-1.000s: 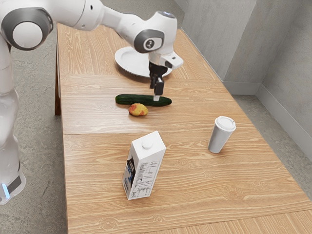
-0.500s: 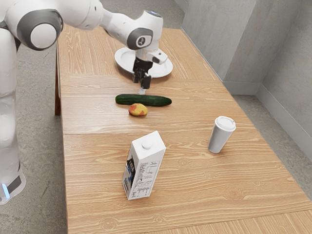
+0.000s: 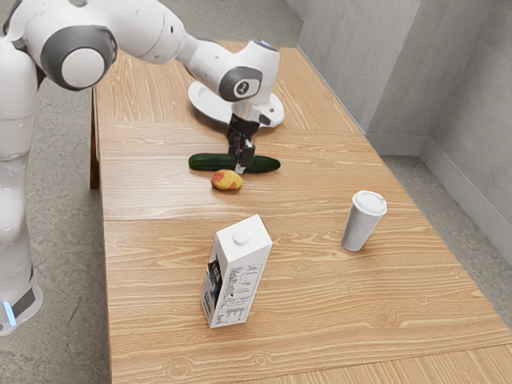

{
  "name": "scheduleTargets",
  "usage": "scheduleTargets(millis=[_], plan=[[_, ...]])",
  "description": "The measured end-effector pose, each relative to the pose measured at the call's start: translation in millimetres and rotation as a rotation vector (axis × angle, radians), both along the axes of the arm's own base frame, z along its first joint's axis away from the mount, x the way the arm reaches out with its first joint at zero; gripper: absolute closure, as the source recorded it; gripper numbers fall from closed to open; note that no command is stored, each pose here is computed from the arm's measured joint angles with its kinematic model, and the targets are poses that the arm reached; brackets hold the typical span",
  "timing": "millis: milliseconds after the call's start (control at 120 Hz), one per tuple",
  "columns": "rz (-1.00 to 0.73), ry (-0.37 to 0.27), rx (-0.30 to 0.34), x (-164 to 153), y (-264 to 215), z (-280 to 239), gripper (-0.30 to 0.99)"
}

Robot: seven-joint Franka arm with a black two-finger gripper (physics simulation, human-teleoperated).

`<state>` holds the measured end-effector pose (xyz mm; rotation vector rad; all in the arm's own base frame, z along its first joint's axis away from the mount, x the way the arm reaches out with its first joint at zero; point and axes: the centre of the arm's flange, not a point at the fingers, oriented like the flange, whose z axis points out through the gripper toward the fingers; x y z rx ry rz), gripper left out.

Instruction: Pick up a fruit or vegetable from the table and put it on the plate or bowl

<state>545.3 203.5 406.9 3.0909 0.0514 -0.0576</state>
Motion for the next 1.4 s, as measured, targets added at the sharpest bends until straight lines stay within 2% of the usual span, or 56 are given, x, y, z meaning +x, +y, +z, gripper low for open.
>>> scheduleTargets(millis=[158,350,400,433,508,550,600,750,800,875,950,1250,1400], plan=[[-0.004,-0.012,0.008,4,0,5,0.43],[0.0,-0.063,0.034,14,11,36,0.46],[0.011,-0.109,0.051,18,21,70,0.46],[0.02,-0.164,0.067,17,29,112,0.47],[0.069,-0.268,0.101,-5,56,198,0.46],[0.108,-0.286,0.11,-22,76,223,0.46],[0.153,-0.279,0.113,-39,99,232,0.47],[0.239,-0.229,0.102,-68,139,228,0.47],[0.244,-0.189,0.098,-59,144,207,0.47],[0.215,-0.127,0.091,-29,134,168,0.49],[0.239,-0.099,0.083,-21,147,139,0.49],[0.317,-0.133,0.076,-22,185,113,0.49],[0.323,-0.195,0.07,-3,190,120,0.49]])
